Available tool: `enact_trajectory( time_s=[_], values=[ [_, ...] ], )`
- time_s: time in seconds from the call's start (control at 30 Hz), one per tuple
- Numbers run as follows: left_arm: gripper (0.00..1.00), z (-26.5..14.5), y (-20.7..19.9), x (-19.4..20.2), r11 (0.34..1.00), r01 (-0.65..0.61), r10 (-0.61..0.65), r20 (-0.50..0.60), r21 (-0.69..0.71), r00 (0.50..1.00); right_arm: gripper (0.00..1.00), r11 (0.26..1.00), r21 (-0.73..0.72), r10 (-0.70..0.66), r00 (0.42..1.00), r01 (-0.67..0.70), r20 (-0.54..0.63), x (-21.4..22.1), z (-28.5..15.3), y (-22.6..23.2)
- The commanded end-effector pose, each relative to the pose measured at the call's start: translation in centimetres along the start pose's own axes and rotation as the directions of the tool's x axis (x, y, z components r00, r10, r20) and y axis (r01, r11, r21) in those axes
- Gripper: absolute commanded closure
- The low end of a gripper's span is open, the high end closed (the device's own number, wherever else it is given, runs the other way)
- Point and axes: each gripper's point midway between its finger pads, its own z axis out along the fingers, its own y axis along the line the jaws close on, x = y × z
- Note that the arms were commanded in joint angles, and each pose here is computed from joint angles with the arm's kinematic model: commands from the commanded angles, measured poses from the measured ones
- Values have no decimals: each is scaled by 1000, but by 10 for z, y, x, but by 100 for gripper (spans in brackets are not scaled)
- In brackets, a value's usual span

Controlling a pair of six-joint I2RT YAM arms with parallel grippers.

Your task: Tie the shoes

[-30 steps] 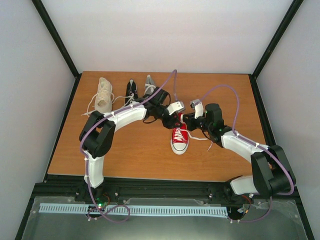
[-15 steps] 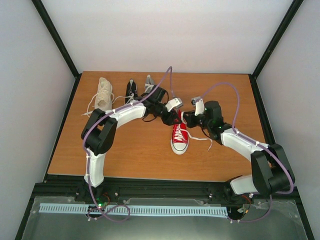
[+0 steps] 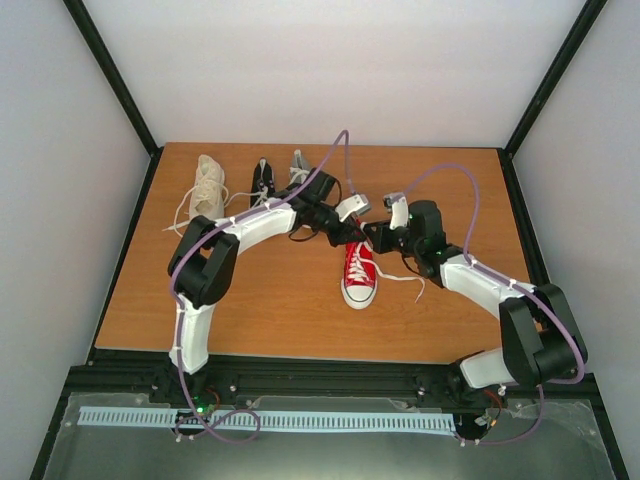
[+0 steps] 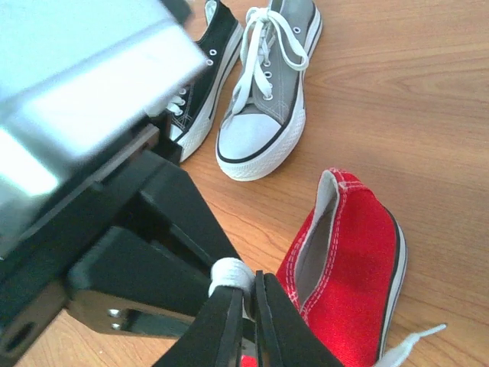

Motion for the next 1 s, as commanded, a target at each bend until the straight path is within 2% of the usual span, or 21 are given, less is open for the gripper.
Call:
enact_trajectory(
  time_s=[0.0,0.07,0.2,0.3,0.43,0.53,0.73,0.9,0.97],
  values=[
    [99,5,-2,-5,999,-11,10,4,32,1000,92,999,-36,-19,998,21,54,-23,-3,13],
    [99,4,-4,-4,999,-18,18,5,37,1000,89,999,-25,-23,999,24,41,-22,-4,11],
    [99,0,-1,-3,999,-37,37,-5,5,999,68,999,35,-42,999,41,10,-22,-9,3],
    [99,-5,4,1,999,-41,41,-15,-12,999,60,995,90,-28,999,31,-35,-11,-18,-18],
    [99,-8,8,3,998,-48,48,-28,-32,998,57,997,79,17,987,-4,-160,29,-17,-35],
    [99,-9,9,4,998,-48,47,-29,-37,998,55,1000,-23,2,972,-7,-235,54,-7,-25],
    [99,-11,15,5,998,-38,36,-33,-47,999,45,988,-106,-132,973,113,-188,48,8,-14],
    [99,-13,14,4,999,-35,34,-30,-35,999,47,983,-119,-160,964,137,-211,50,25,-22],
    [99,-14,13,3,999,-38,37,-27,-29,999,53,983,-117,-163,962,140,-219,54,29,-26]
  ],
)
